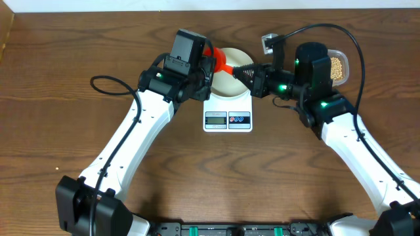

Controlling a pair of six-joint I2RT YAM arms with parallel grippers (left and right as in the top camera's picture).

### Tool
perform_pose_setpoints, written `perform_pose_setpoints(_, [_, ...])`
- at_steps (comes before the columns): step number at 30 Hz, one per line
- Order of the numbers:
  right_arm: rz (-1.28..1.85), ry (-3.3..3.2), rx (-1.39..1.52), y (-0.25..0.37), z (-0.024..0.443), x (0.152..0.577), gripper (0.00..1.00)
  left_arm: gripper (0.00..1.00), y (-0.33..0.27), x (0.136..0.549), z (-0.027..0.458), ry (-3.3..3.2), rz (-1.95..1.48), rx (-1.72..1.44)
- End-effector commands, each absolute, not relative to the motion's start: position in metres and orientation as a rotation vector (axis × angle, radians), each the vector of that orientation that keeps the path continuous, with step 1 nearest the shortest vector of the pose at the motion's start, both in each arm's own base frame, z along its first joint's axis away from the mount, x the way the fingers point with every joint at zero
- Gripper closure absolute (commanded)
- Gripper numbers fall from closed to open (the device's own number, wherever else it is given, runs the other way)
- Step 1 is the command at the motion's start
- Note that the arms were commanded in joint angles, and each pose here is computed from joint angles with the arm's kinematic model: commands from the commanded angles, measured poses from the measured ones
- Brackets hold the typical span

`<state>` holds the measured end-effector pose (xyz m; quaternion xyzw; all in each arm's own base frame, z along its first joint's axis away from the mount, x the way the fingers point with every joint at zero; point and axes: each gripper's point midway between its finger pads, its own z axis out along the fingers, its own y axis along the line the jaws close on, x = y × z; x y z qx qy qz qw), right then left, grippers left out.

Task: Scoop item into bowl and weigh 50g on scale
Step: 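Grasp the scoop handle with the right gripper, release left gripper, then move the scoop with the right gripper over the soybean tub, then move the left gripper down to the scale's buttons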

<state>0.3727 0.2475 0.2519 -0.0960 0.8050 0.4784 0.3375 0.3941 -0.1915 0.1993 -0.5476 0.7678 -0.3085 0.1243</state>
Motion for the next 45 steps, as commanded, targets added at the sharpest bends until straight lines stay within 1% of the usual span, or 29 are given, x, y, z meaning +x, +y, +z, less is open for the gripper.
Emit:
perform_pose_setpoints(1, [1.184, 2.097, -0.196, 0.233, 0.254, 0.385, 0.99, 0.3, -0.189, 0.395, 0.194, 2.318, -0.828, -1.424])
perform_pose_setpoints(4, [1.156, 2.104, -0.17, 0.224, 0.251, 0.39, 0.99, 0.3, -0.185, 0.399, 0.195, 2.363, -0.764, -1.232])
perform_pose_setpoints(10, [1.116, 2.094, -0.097, 0.195, 0.251, 0.405, 0.99, 0.3, -0.187, 0.408, 0.208, 2.437, -0.641, -0.649])
perform_pose_setpoints(15, [1.116, 2.067, -0.063, 0.166, 0.257, 0.412, 0.99, 0.3, -0.193, 0.399, 0.219, 2.454, -0.514, -0.115])
perform_pose_setpoints(17, [1.097, 2.051, -0.046, 0.145, 0.263, 0.413, 0.99, 0.3, -0.202, 0.388, 0.221, 2.448, -0.454, 0.139])
perform_pose_setpoints(19, [1.061, 2.045, -0.031, 0.129, 0.267, 0.412, 0.99, 0.25, -0.205, 0.38, 0.22, 2.456, -0.423, 0.239])
perform_pose_setpoints(20, [1.036, 2.043, -0.021, 0.12, 0.269, 0.411, 0.99, 0.17, -0.204, 0.377, 0.218, 2.469, -0.418, 0.247])
perform_pose_setpoints(21, [1.015, 2.041, -0.016, 0.112, 0.27, 0.41, 0.99, 0.04, -0.204, 0.374, 0.216, 2.484, -0.413, 0.248])
perform_pose_setpoints(26, [0.906, 2.069, 0.07, 0.069, 0.272, 0.397, 0.99, 0.03, -0.197, 0.36, 0.204, 2.566, -0.389, 0.243])
perform_pose_setpoints(28, [0.871, 2.081, 0.101, 0.054, 0.271, 0.391, 0.99, 0.04, -0.194, 0.352, 0.198, 2.602, -0.373, 0.263])
perform_pose_setpoints(31, [0.839, 2.096, 0.147, 0.037, 0.269, 0.384, 0.99, 0.12, -0.191, 0.342, 0.191, 2.648, -0.346, 0.303])
perform_pose_setpoints(32, [0.834, 2.101, 0.167, 0.032, 0.268, 0.383, 0.99, 0.12, -0.191, 0.337, 0.188, 2.661, -0.337, 0.33])
perform_pose_setpoints(34, [0.824, 2.109, 0.208, 0.021, 0.265, 0.381, 0.99, 0.18, -0.194, 0.329, 0.181, 2.675, -0.318, 0.409])
perform_pose_setpoints(38, [0.839, 2.106, 0.242, 0.008, 0.264, 0.377, 0.99, 0.22, -0.205, 0.312, 0.165, 2.688, -0.295, 0.573])
perform_pose_setpoints(40, [0.85, 2.101, 0.255, 0.002, 0.265, 0.376, 0.99, 0.22, -0.21, 0.304, 0.157, 2.698, -0.294, 0.613])
perform_pose_setpoints(44, [0.856, 2.122, 0.291, -0.002, 0.259, 0.371, 0.99, 0.3, -0.216, 0.288, 0.139, 2.728, -0.292, 0.673])
perform_pose_setpoints(45, [0.862, 2.135, 0.299, -0.001, 0.257, 0.369, 0.99, 0.37, -0.22, 0.281, 0.132, 2.743, -0.309, 0.696])
